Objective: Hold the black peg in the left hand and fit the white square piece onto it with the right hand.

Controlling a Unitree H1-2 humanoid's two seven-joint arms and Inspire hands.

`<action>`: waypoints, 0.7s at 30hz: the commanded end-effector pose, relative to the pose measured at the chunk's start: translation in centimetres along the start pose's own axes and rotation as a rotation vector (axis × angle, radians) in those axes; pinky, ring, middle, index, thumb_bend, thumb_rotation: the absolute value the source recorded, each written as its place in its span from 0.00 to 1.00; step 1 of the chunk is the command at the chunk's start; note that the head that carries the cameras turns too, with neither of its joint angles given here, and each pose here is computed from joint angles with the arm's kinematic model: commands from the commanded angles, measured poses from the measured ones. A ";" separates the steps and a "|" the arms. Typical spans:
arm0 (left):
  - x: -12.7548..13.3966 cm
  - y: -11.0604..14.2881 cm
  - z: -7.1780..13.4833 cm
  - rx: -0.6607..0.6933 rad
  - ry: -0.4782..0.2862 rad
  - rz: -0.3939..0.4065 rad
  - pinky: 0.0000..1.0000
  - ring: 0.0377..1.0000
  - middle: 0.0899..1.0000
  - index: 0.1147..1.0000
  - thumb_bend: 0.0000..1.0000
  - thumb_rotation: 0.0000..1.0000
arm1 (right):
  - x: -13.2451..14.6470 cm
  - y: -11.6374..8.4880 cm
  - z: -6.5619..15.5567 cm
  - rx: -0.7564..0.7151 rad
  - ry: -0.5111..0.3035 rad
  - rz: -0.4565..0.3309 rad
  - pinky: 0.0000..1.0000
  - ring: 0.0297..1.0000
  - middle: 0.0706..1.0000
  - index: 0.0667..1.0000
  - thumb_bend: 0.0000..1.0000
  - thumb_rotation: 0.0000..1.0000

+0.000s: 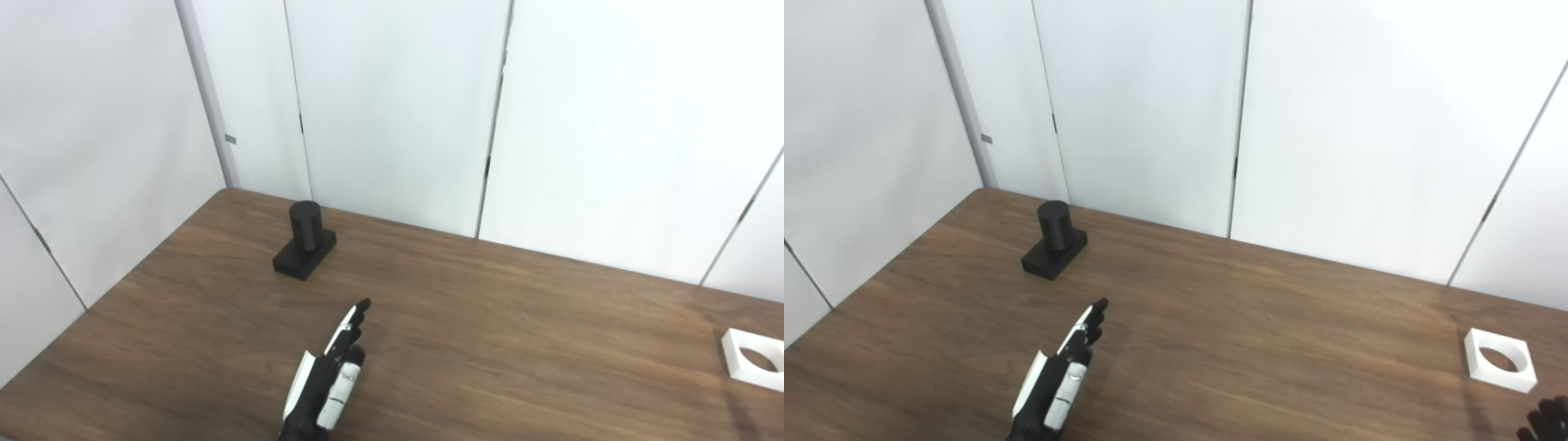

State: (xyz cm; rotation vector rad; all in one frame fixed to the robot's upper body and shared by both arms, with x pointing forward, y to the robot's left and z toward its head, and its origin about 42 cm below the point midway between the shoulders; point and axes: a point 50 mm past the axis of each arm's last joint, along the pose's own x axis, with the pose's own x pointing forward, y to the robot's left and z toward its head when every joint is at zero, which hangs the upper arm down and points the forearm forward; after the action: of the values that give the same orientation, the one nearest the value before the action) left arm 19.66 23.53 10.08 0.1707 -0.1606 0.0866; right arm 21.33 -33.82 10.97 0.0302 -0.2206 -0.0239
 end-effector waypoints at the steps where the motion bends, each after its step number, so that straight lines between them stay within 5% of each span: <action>1: -1.0 -2.4 -0.6 -0.058 0.074 0.083 0.94 0.97 0.97 0.94 0.48 0.52 | -2.6 0.2 -3.2 0.053 0.118 -0.046 1.00 1.00 1.00 1.00 0.73 0.99; 4: -0.8 -2.2 0.3 0.044 0.058 0.147 0.87 0.91 0.92 0.91 0.52 0.24 | -2.7 0.2 -3.2 0.054 0.116 -0.045 1.00 1.00 1.00 1.00 0.73 0.98; 7: -0.1 -1.6 2.0 0.124 0.059 0.178 0.85 0.88 0.89 0.89 0.60 0.20 | -2.7 0.3 -3.2 0.061 0.124 -0.041 1.00 1.00 1.00 1.00 0.72 0.98; 15: 3.2 2.1 5.8 0.384 0.119 0.271 0.77 0.85 0.89 0.88 0.72 0.33 | -2.7 0.8 -3.2 0.047 0.127 -0.039 1.00 1.00 1.00 1.00 0.74 0.98; 21: 6.1 5.2 6.1 0.568 0.142 0.314 0.88 0.94 0.94 0.90 0.79 0.41 | -2.6 1.2 -3.4 0.045 0.123 -0.044 1.00 1.00 1.00 1.00 0.73 0.97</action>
State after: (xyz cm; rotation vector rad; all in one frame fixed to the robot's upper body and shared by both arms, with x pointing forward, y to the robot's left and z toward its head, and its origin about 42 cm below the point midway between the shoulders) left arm 22.90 27.21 16.33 0.6484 0.0473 0.4330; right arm 21.21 -33.94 10.96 0.0095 -0.2168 -0.0285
